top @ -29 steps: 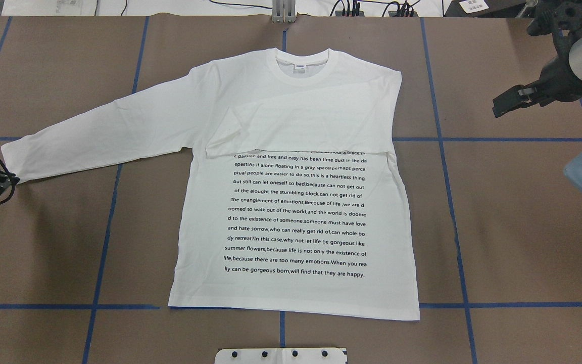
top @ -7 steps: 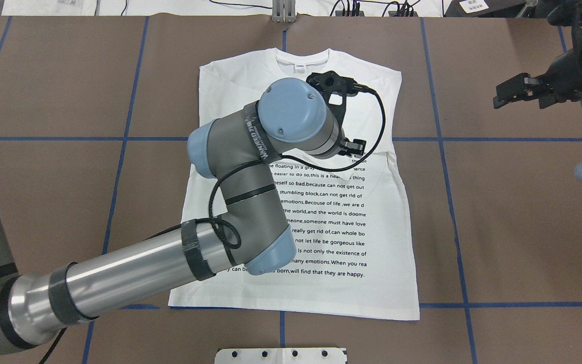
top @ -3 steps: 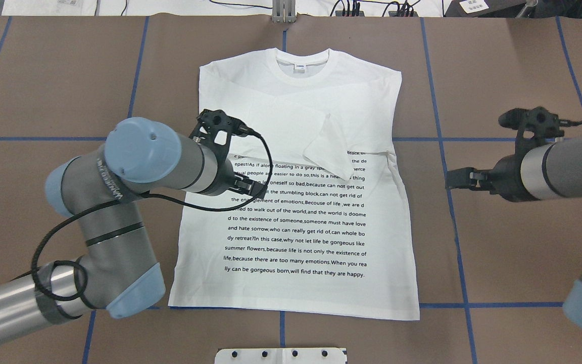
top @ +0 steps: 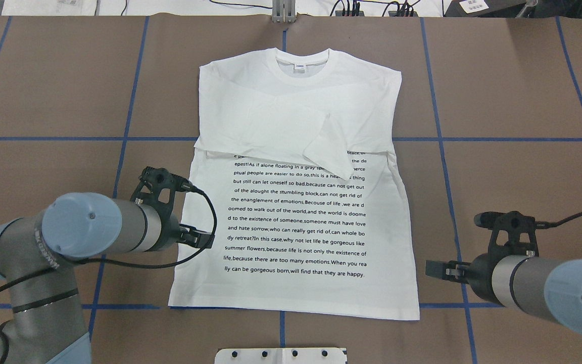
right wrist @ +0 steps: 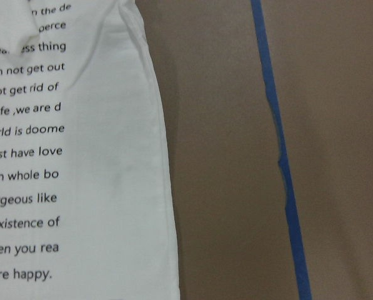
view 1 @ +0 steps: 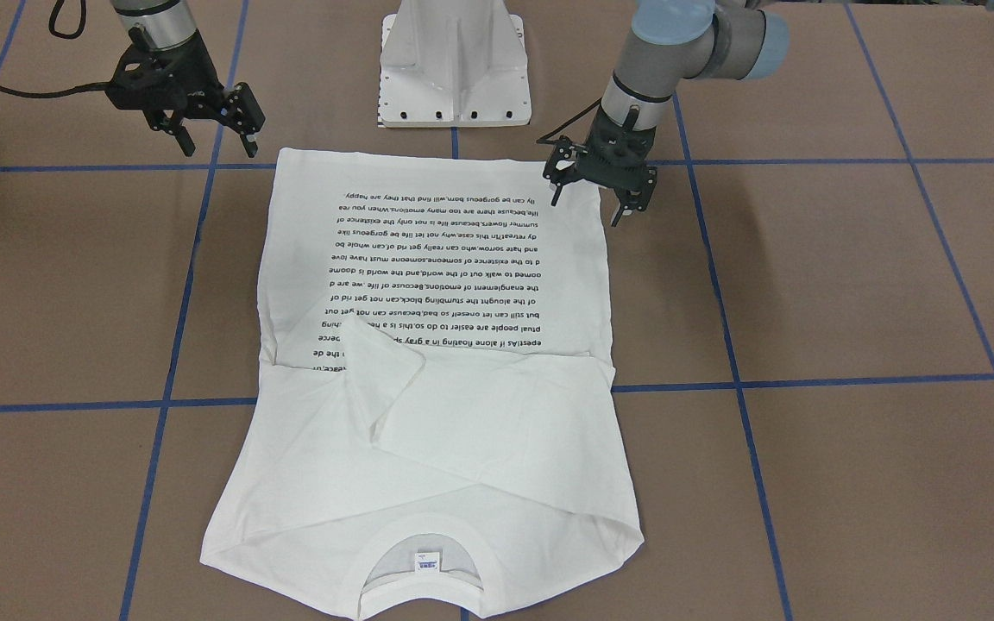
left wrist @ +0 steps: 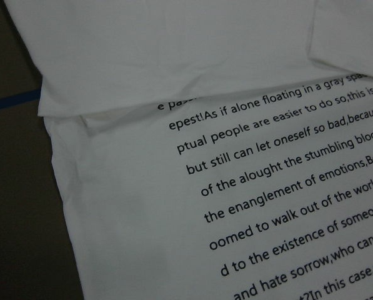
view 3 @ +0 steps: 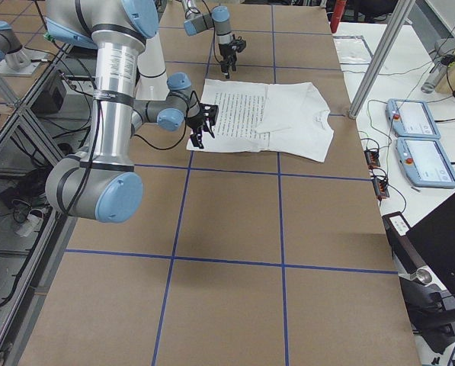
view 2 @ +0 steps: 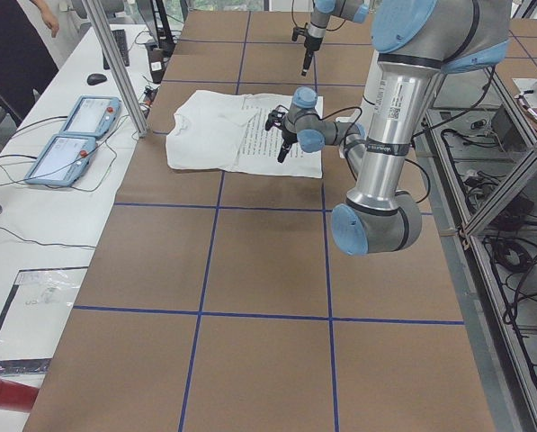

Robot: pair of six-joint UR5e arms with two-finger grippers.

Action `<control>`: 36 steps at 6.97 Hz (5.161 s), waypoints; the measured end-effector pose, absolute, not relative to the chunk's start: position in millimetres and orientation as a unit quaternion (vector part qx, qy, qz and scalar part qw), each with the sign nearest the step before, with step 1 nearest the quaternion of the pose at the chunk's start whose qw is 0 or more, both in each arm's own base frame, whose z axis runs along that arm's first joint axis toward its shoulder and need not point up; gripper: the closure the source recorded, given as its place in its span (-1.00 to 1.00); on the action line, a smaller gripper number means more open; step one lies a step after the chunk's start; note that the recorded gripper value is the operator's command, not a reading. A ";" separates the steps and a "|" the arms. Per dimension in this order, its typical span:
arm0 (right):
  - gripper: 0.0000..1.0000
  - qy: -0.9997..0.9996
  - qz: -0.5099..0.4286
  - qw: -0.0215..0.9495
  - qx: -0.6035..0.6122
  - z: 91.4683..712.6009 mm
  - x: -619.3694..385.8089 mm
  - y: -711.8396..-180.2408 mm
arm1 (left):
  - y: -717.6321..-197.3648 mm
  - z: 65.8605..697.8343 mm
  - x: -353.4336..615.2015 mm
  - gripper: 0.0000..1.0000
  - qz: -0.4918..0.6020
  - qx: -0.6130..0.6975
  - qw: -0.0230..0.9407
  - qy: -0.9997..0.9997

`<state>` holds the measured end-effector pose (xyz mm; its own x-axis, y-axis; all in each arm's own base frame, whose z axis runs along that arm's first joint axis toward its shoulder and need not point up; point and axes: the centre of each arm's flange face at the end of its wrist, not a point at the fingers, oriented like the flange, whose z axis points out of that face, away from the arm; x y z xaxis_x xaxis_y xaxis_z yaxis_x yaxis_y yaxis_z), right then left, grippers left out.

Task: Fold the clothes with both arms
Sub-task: 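Release the sleeve and move both grippers to the shirt hem corners, then grasp both hem corners with the left and right grippers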

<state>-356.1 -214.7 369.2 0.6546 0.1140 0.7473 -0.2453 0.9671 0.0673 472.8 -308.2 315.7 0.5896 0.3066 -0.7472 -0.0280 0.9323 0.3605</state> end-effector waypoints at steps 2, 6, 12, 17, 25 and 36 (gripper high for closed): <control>-1.00 -0.404 0.094 0.906 0.080 370.0 -368.1 -185.0 | -248.7 348.1 489.4 -0.62 0.082 0.117 0.893 0.426; -1.00 -0.404 0.092 0.907 0.079 370.4 -370.5 -179.8 | -207.6 359.2 501.1 1.00 0.079 0.089 0.899 0.421; -1.00 -0.404 0.089 0.907 0.079 372.3 -373.5 -178.8 | -199.5 320.8 476.7 -0.05 0.071 0.072 0.912 0.398; -1.00 -0.403 0.089 0.907 0.079 373.5 -374.3 -178.8 | -212.1 326.3 500.9 -0.05 0.068 0.077 0.916 0.388; -1.00 -0.397 0.085 0.910 0.083 380.4 -378.3 -177.5 | -216.3 334.9 508.8 1.00 0.071 0.076 0.919 0.380; 0.79 -0.403 0.074 0.901 0.142 406.6 -457.0 -133.8 | -217.2 279.0 486.2 1.00 0.062 0.088 0.895 0.433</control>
<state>-457.0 -133.8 406.6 0.6638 0.0199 0.7476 -0.2485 0.9487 0.1954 486.2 -217.2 279.0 0.6175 0.1865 -0.7642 -0.0338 0.9769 0.2111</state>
